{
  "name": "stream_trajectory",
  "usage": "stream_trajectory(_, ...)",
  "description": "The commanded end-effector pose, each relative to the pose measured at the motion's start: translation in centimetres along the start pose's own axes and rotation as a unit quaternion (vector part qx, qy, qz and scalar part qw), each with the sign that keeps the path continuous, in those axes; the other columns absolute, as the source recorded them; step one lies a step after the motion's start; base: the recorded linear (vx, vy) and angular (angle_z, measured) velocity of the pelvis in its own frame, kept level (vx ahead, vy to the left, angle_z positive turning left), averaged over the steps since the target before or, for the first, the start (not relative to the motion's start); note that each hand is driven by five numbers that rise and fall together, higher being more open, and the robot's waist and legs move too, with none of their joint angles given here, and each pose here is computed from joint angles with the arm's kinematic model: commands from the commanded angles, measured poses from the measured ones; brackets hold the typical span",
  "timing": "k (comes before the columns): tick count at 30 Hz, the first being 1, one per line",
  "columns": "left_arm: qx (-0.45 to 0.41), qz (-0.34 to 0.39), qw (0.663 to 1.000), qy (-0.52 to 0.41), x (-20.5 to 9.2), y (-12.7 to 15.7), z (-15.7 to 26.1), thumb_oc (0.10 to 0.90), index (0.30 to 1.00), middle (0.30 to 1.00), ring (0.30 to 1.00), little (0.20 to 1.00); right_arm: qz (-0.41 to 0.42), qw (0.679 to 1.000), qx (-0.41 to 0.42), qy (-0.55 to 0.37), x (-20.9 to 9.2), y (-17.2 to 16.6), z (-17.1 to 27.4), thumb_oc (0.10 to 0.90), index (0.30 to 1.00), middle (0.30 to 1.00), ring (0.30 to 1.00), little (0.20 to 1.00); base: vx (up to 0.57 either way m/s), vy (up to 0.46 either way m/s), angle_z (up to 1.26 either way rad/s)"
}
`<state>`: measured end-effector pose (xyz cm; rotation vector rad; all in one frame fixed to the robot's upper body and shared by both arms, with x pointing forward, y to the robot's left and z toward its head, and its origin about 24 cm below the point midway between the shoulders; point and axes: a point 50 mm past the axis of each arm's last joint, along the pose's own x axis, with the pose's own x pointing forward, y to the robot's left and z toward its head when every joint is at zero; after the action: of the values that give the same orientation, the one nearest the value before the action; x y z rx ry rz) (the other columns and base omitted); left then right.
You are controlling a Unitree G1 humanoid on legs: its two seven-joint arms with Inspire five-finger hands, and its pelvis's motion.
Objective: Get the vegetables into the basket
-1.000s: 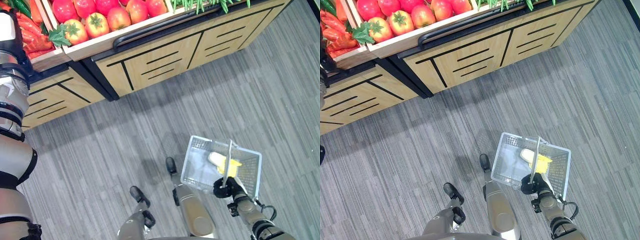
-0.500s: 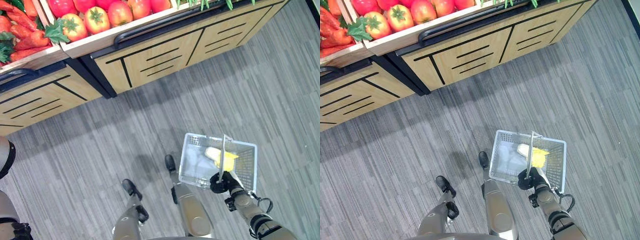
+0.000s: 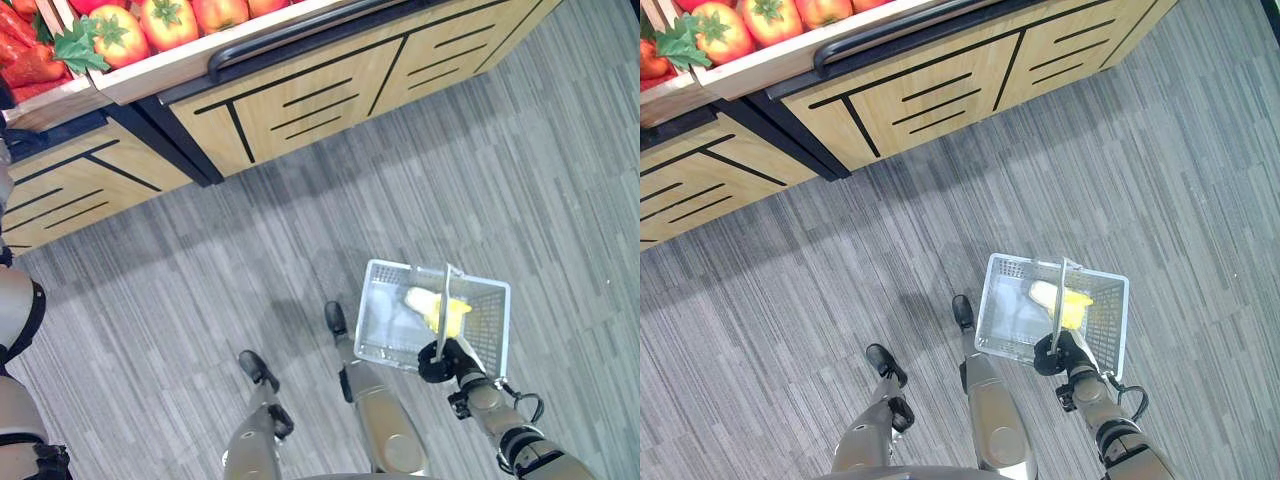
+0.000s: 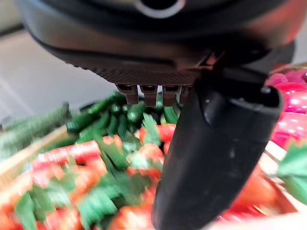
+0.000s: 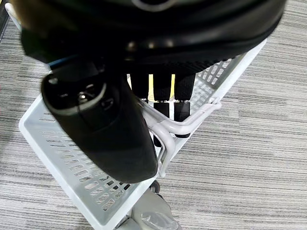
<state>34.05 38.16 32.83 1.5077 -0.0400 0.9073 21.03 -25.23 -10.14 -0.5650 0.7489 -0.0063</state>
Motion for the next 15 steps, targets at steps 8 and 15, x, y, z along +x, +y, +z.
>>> stream_trajectory(8, -0.076, 0.043, 0.989, 0.117, 0.2, 2.4, -4.9, 0.669, 0.676, 0.676, 0.676, 0.676, 0.043, 0.995, -0.025, 0.088, -2.0, 2.0, -5.2, 0.4, 0.3, 0.3, 0.3, 0.3, 0.0, 0.001, 0.0)
stream_trajectory(15, -0.081, 0.03, 0.989, 0.119, -0.1, 1.6, -5.0, 0.4, 0.3, 0.3, 0.3, 0.3, 0.044, 0.994, -0.03, 0.091, -2.0, 1.8, -5.4, 0.4, 0.3, 0.3, 0.3, 0.3, 0.0, 0.0, 0.0)
